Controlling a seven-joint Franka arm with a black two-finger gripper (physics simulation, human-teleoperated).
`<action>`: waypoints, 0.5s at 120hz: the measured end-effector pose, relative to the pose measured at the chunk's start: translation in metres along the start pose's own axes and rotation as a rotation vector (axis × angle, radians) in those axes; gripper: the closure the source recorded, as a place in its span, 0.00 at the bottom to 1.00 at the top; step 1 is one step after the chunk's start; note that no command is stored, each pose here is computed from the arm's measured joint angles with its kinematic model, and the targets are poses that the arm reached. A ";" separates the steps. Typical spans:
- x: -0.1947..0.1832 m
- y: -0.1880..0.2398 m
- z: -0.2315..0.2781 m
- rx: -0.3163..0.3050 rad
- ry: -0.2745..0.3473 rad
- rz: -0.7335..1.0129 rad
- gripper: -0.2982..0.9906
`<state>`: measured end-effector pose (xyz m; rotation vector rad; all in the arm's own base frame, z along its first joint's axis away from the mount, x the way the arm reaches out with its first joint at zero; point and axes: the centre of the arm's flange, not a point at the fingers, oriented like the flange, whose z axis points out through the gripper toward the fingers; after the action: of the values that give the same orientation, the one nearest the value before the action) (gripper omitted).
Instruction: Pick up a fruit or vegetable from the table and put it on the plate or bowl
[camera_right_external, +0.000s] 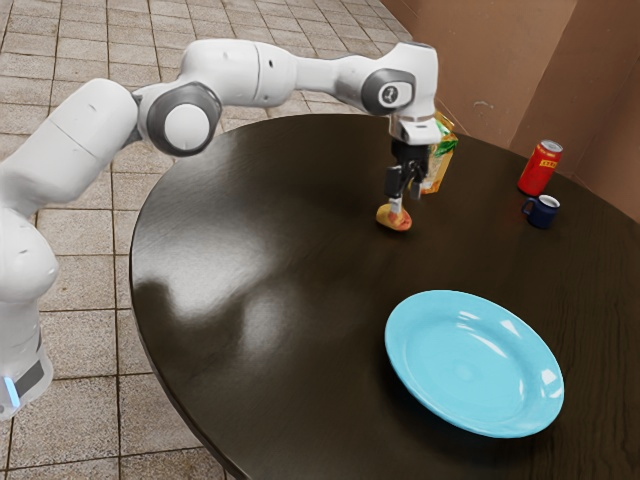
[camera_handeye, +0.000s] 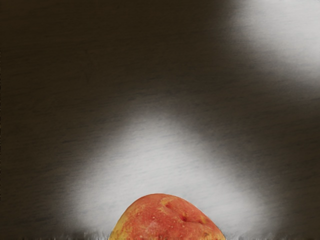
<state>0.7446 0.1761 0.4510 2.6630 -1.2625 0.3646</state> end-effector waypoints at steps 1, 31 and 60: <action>0.000 0.000 0.000 0.000 0.001 -0.001 0.23; -0.012 -0.003 0.009 -0.025 -0.027 -0.033 0.23; -0.016 -0.004 0.020 -0.053 -0.074 -0.040 0.23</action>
<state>0.7409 0.1853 0.4273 2.6751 -1.2194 0.2252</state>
